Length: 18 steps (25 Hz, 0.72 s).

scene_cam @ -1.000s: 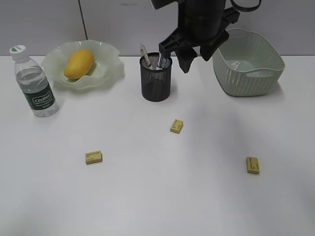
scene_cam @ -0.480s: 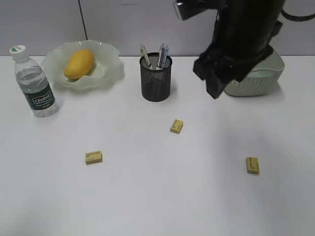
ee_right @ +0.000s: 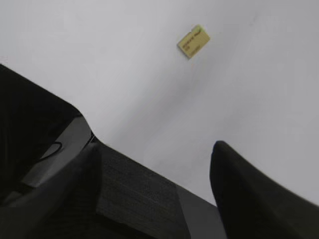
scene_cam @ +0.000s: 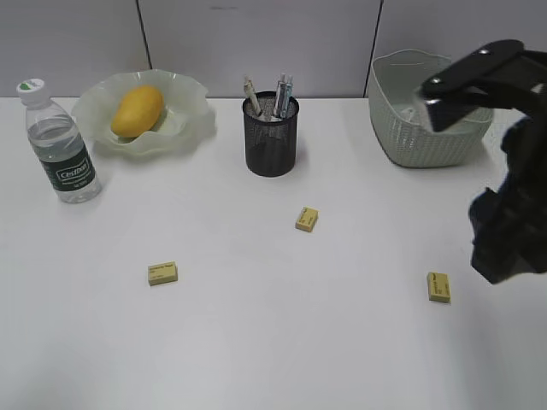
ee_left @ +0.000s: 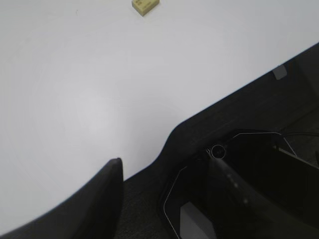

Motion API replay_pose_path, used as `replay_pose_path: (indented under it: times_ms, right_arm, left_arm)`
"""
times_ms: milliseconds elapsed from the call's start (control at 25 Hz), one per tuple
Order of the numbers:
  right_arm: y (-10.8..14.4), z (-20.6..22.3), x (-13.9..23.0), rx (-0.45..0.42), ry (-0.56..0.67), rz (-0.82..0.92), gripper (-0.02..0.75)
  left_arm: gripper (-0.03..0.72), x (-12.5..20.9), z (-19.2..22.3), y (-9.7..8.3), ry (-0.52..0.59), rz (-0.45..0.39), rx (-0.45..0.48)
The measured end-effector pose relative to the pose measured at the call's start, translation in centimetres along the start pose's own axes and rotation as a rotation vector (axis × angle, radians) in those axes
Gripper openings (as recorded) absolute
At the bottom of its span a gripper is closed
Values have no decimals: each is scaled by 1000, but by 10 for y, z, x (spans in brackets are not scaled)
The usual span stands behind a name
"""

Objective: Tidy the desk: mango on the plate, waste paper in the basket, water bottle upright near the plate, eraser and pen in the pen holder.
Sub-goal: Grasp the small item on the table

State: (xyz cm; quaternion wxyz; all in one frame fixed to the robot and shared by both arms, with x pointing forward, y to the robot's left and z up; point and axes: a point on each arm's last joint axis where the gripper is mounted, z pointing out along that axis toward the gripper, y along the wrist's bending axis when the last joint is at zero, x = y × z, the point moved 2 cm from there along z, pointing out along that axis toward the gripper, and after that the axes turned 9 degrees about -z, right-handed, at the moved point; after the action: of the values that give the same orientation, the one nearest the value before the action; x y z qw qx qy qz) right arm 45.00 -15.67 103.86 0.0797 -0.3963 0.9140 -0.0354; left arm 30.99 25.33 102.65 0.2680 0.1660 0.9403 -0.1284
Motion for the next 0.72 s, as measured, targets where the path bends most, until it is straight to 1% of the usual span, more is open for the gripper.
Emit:
replay_pose_path:
  times_ms: [200,400,720]
  right_arm:
    - [7,-4,36,-4,-16,4,538]
    - [17,-3,65,-35,-63,12,538]
    - [29,7,112,-34,-100,-42,538]
  left_arm:
    - [411,0,0,0,0,0,0]
    - [411,0,0,0,0,0,0]
    - [411,0,0,0,0,0,0]
